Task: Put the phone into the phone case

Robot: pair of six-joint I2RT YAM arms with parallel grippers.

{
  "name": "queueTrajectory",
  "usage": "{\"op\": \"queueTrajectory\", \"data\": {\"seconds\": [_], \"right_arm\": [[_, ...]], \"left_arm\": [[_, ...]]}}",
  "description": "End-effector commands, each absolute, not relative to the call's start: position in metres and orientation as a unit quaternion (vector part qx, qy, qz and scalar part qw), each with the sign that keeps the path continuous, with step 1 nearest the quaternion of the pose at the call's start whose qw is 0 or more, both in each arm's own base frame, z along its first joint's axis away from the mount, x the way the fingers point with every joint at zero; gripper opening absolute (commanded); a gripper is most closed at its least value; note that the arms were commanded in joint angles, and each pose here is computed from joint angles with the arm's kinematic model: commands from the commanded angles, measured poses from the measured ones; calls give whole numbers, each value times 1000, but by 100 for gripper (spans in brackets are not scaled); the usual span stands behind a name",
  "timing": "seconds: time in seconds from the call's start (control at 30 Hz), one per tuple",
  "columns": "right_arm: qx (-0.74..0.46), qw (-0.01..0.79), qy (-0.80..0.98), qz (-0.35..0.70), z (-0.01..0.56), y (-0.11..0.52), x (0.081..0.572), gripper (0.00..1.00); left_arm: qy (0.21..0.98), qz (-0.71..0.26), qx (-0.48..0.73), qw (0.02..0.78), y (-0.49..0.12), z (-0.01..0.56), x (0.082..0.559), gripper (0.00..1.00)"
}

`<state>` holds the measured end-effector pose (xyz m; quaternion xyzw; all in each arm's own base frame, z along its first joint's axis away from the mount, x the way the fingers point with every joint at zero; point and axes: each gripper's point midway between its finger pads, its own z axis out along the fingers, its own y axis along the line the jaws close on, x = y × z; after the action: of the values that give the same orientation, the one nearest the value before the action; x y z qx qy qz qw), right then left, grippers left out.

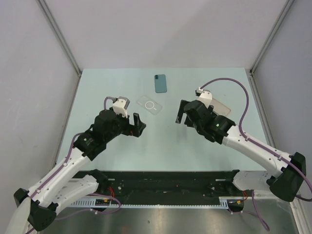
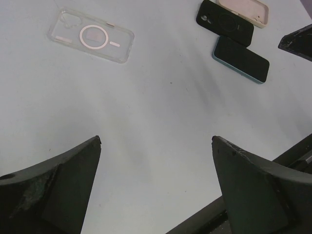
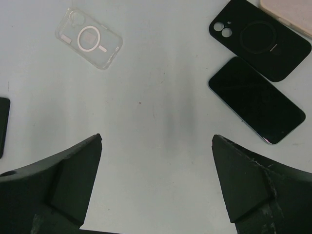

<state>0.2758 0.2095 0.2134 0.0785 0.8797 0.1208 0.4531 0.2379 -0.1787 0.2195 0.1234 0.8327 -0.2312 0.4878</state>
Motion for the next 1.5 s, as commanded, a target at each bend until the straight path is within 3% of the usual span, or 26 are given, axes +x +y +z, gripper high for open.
{"op": "queueTrajectory", "data": {"seconds": [0.0,0.13,0.4,0.57,0.6,0.67,0.7,0.73,1.2,1.33,1.47], "right_arm": [[89,479,869,82,219,193,283,100],[-5,495,868,-16,212,177,300,100],[-9,448,889,-92,185,91,368,98],[-51,424,895,-127,165,52,396,88],[-60,416,900,-117,157,47,403,75],[-81,405,902,-122,149,39,410,60],[-75,401,904,-130,144,30,418,47],[-72,400,904,-136,143,24,422,45],[-77,346,927,-118,103,-22,477,50],[30,317,937,-144,91,-48,477,49],[253,263,927,-91,80,-78,458,43]], "left_arm": [[816,-237,113,515,-177,244,241,100],[817,-235,111,515,-177,244,241,100],[812,-243,117,517,-179,247,239,100],[814,-250,125,510,-183,244,238,100],[815,-249,126,508,-183,243,238,100],[816,-250,125,506,-184,242,238,100],[815,-250,125,507,-184,242,238,100],[817,-250,125,505,-184,241,238,100],[819,-245,130,503,-183,238,238,100],[820,-244,132,501,-183,238,238,100],[820,-243,132,501,-183,238,238,100]]}}
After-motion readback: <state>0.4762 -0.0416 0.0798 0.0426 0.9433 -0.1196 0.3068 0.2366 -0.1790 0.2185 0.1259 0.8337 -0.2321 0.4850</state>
